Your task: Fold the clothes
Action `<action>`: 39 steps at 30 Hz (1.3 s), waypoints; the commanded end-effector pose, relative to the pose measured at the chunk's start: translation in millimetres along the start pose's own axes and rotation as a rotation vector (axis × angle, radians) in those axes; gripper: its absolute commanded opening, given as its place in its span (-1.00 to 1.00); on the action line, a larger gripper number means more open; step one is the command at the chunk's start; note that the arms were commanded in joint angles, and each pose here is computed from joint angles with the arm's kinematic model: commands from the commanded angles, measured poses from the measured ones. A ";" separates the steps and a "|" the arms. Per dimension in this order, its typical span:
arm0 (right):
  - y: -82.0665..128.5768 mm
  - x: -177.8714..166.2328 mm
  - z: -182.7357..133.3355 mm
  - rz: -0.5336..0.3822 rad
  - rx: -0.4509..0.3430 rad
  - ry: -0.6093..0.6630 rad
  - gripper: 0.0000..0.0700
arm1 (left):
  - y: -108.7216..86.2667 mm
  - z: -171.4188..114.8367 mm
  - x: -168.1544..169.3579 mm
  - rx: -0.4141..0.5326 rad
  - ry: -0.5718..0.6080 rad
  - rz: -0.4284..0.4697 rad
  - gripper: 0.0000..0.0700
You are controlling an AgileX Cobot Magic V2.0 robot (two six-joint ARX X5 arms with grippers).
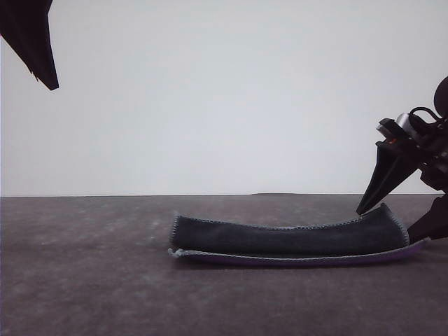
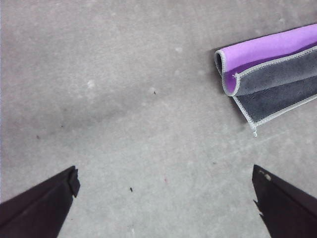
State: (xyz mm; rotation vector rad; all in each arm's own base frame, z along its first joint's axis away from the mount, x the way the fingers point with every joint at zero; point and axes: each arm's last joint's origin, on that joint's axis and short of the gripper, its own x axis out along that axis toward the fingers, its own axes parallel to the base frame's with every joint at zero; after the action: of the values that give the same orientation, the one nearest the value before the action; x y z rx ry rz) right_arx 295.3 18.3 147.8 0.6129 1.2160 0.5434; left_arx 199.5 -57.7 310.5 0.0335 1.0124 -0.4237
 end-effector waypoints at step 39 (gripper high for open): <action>8.7 12.2 -7.1 0.211 -0.054 0.130 -0.99 | -0.6 1.2 -0.2 0.000 0.008 -0.004 1.00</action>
State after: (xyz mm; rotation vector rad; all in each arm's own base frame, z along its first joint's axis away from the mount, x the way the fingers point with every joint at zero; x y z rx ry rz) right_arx 285.7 31.0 144.7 0.6801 1.2708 0.7730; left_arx 198.5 -57.4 309.9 0.0336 1.0258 -0.4230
